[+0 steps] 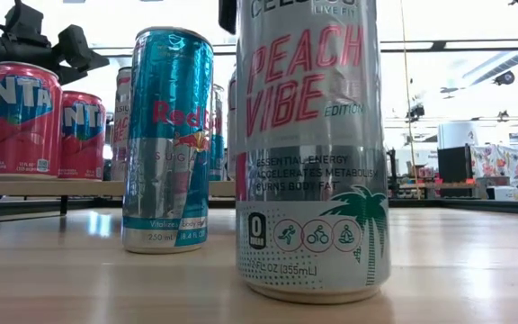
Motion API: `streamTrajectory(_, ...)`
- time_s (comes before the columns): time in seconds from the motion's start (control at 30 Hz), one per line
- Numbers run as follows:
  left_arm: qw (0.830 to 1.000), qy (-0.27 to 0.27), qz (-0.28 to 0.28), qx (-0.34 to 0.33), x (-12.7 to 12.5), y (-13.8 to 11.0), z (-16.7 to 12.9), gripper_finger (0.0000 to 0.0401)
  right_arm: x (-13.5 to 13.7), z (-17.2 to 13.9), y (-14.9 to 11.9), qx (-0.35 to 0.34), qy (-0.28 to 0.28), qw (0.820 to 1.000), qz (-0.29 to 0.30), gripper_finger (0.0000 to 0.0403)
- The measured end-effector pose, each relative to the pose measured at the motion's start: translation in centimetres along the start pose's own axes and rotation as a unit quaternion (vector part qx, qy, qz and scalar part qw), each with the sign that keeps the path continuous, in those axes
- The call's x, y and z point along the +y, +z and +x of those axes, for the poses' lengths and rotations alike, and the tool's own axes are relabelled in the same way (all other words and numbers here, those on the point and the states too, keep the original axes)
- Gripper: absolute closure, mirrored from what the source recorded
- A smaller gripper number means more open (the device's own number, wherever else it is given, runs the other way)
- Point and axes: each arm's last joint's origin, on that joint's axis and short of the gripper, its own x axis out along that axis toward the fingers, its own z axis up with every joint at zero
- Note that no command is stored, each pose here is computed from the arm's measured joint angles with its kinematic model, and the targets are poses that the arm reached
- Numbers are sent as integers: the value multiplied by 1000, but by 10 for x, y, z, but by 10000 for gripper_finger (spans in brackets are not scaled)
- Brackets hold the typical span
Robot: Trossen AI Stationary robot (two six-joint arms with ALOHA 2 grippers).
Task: Place canned beverage on shelf
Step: Move the white pink soda can to the bottom middle of the table
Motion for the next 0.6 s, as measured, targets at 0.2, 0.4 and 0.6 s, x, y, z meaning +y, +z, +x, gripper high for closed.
streamTrajectory(0.2,1000,0,0,0,0,0,0,90,-1,0,0,3,-14,999,32,6)
streamTrajectory(0.4,1000,0,0,0,0,0,0,90,1,0,-1,7,-12,997,82,5)
streamTrajectory(0.6,1000,0,0,0,0,0,0,90,7,-19,-7,16,-9,997,77,5)
